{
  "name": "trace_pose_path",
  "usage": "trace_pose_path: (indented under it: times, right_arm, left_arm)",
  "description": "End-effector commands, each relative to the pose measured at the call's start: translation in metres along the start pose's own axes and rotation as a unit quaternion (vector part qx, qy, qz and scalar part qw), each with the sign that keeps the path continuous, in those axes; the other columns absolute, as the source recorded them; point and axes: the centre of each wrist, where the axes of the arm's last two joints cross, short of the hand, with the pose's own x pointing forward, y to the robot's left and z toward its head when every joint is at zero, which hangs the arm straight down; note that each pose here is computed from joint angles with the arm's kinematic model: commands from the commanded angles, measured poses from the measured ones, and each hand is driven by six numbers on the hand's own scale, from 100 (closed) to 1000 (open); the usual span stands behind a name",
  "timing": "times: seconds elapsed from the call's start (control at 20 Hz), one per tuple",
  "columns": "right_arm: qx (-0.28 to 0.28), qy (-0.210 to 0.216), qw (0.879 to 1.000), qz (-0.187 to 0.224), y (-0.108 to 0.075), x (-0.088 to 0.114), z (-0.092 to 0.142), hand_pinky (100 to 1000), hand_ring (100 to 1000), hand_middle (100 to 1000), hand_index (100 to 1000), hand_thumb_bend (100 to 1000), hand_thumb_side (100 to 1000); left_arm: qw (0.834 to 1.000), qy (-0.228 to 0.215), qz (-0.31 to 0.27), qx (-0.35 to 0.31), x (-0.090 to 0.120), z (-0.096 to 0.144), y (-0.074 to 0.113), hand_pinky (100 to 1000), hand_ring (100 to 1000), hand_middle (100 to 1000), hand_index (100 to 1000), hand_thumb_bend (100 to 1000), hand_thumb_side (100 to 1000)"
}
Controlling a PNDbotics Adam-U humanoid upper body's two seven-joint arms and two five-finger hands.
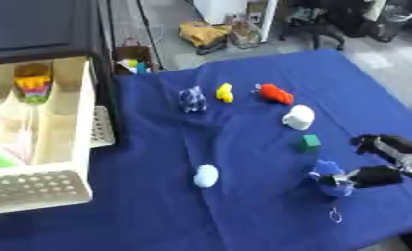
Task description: Pick up objects from table and place into drawer.
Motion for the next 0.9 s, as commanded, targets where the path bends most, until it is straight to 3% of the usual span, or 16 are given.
trace_pose_path:
  times: [0.05,0.9]
  right_arm:
    - [-0.002,0.000,1.000,0.002,-0.004,0.001,0.003,914,909,773,923,860,568]
    - [0.008,0.012,1.000,-0.012,0.008,0.006,0.002,891,886,703,870,690,486]
  left_arm:
    - [1.000,-0.017,-0.003,-0.011,0.004,-0.011,0.000,369,406,448,663,180,960]
    - [1.000,-0.015,0.001,-0.009,0.003,-0.010,-0.001,366,405,448,664,178,962]
